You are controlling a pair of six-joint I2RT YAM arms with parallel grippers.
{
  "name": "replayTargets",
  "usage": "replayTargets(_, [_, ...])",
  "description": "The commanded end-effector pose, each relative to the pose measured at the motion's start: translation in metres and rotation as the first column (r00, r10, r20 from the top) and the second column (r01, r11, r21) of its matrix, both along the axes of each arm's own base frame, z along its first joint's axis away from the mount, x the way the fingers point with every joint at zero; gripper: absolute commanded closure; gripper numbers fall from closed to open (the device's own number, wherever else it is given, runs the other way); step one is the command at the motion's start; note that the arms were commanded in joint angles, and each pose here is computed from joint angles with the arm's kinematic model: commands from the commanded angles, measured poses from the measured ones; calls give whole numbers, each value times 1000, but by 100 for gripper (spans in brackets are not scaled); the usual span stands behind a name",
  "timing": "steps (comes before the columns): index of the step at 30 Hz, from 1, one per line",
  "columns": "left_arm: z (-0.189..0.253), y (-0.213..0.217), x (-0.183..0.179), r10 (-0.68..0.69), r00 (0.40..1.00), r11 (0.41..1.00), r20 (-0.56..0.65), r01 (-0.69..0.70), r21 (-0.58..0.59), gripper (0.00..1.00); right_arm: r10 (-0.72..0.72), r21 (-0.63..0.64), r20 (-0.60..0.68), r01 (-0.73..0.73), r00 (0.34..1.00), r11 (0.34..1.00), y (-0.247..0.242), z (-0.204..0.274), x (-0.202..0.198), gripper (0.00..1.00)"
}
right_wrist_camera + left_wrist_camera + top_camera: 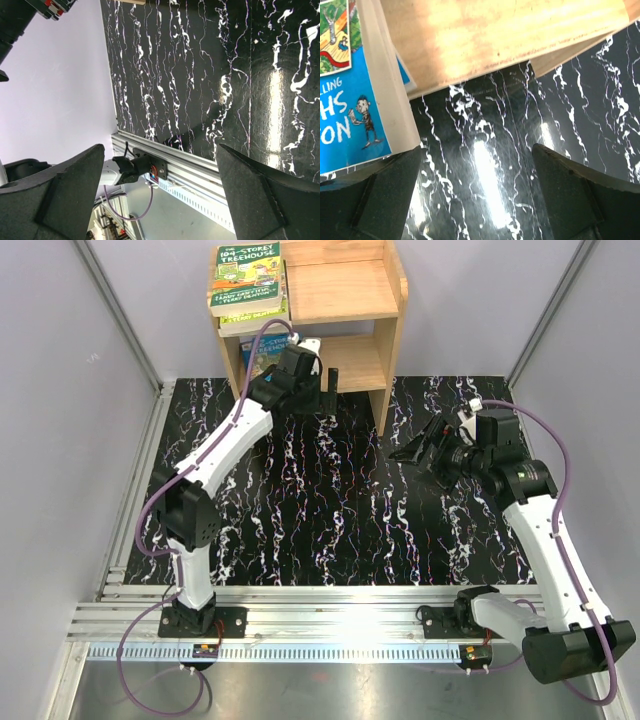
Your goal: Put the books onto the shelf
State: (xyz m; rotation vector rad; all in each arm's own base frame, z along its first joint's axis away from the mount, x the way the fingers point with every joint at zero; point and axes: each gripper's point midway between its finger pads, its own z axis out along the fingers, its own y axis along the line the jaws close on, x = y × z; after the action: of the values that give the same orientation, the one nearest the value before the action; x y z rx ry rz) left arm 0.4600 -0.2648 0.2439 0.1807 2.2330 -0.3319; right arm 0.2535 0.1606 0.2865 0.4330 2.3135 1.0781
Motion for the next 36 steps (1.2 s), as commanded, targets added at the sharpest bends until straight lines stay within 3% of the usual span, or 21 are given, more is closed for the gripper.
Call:
replayTargets(1, [31, 6, 31, 47, 986, 997, 157, -36, -69, 3, 12, 44, 31, -13, 999, 999, 6, 7, 9, 0])
replayTargets(8, [32, 6, 27, 65, 991, 994, 119, -54, -94, 2, 18, 43, 22, -19, 1000, 999, 7, 2, 13, 0])
replayTargets(11, [34, 8, 4, 50, 994, 990, 98, -37, -135, 3, 12, 21, 34, -12, 999, 1000, 4, 1, 11, 0])
replayTargets(12, [16, 10, -7, 36, 997, 991, 62, -28, -131, 3, 11, 17, 33, -11, 999, 1000, 3, 1, 10, 0])
replayTargets(18, [54, 23, -43, 20, 989, 978, 145, 11, -208, 2, 17, 8, 34, -17, 999, 1000, 1, -7, 2, 0])
replayTargets(24, [72, 20, -79, -42, 990, 952, 134, 80, -294, 1, 47, -2, 71, -47, 996, 999, 1, -10, -7, 0])
replayTargets(28, [78, 51, -105, 25, 987, 964, 158, 18, -267, 1, 55, -32, 112, -52, 992, 998, -4, -4, -14, 0])
replayTargets(31, [76, 88, -119, 125, 976, 979, 179, -92, -181, 1, 57, -53, 208, -47, 977, 997, -9, 26, -26, 0])
replayTargets(36, [112, 161, -151, 304, 866, 952, 398, -262, -156, 1, 5, -122, 341, 39, 940, 992, -31, 73, -49, 0])
